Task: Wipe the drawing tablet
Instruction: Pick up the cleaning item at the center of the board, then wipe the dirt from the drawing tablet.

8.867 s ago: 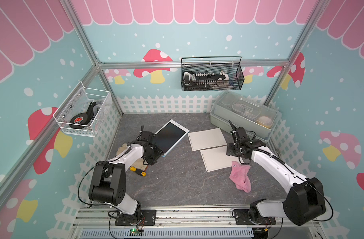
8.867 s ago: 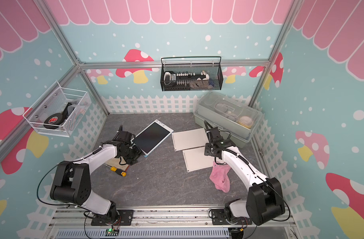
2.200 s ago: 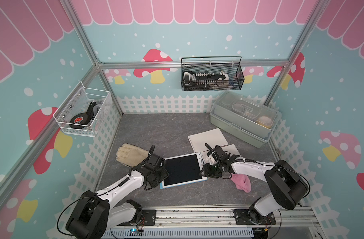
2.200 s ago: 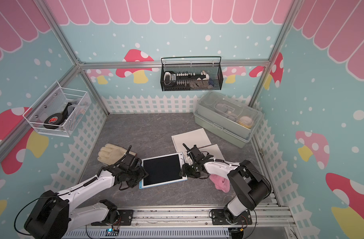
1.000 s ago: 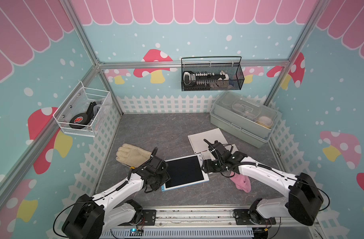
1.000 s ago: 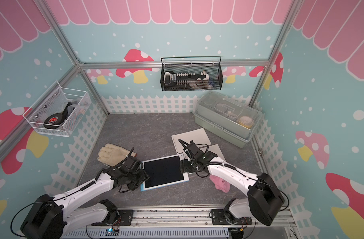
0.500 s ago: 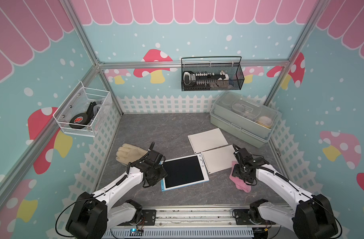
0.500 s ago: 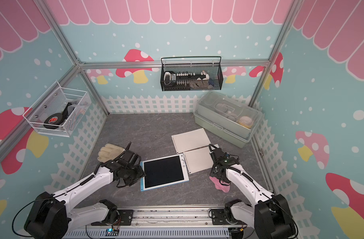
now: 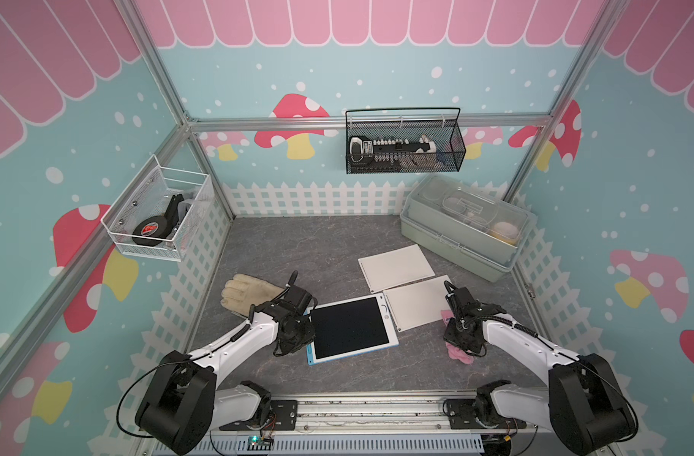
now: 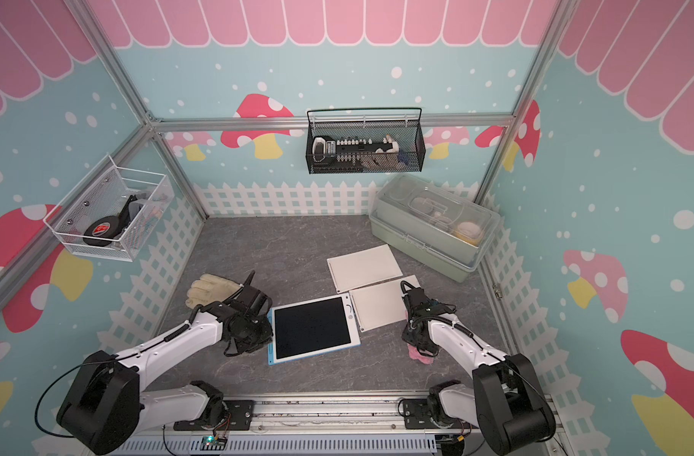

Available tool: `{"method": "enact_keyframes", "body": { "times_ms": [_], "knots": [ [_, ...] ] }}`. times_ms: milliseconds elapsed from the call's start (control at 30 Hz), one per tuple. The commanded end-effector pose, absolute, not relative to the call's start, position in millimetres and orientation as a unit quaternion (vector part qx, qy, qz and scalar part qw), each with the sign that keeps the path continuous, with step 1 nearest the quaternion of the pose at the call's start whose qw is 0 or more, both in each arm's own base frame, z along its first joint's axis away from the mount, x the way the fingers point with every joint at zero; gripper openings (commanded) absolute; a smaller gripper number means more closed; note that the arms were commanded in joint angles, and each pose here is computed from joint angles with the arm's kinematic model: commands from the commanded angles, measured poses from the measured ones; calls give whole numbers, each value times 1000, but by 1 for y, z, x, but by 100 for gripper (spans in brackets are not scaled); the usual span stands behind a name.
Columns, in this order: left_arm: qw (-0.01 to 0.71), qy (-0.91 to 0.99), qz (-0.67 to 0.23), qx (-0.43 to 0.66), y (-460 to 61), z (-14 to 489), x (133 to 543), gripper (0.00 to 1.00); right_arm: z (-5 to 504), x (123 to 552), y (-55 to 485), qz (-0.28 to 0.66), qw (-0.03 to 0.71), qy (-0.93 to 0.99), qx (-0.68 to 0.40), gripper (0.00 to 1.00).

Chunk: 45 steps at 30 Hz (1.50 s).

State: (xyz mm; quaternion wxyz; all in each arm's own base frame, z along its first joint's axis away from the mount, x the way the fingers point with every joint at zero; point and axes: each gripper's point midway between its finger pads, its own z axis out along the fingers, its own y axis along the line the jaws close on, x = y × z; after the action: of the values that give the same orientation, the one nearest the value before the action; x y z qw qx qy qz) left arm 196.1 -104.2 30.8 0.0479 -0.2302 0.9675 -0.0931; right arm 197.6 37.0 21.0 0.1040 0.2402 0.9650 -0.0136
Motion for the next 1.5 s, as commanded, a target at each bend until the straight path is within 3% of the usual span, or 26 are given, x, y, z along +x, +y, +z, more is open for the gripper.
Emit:
{"method": "enact_keyframes", "body": {
  "times_ms": [0, 200, 333, 467, 767, 967, 1133, 1467],
  "knots": [
    [57, 972, -81, -215, -100, 24, 201, 28, 35, 211, 44, 12, 144, 965, 217, 0],
    [47, 975, -60, -209, -94, 14, 196, 25, 104, 242, 69, 34, 267, 955, 125, 0],
    [45, 975, -57, -208, -94, 11, 196, 22, 135, 263, 128, 64, 328, 942, 28, 0],
    [42, 977, -54, -203, -93, 9, 194, 21, 133, 282, 192, 120, 354, 927, -23, 0],
    [25, 975, -46, -214, -87, -6, 180, 19, 104, 300, 350, 214, 329, 909, -141, 0],
    [27, 968, -43, -244, -83, -10, 173, 20, 63, 296, 425, 269, 279, 912, -136, 0],
    [20, 964, -32, -263, -79, -15, 169, 20, 40, 300, 430, 219, 237, 933, -159, 0],
    [-21, 956, 13, -291, -70, -32, 154, 17, 18, 311, 327, 74, 178, 968, -161, 0]
  ]
}}
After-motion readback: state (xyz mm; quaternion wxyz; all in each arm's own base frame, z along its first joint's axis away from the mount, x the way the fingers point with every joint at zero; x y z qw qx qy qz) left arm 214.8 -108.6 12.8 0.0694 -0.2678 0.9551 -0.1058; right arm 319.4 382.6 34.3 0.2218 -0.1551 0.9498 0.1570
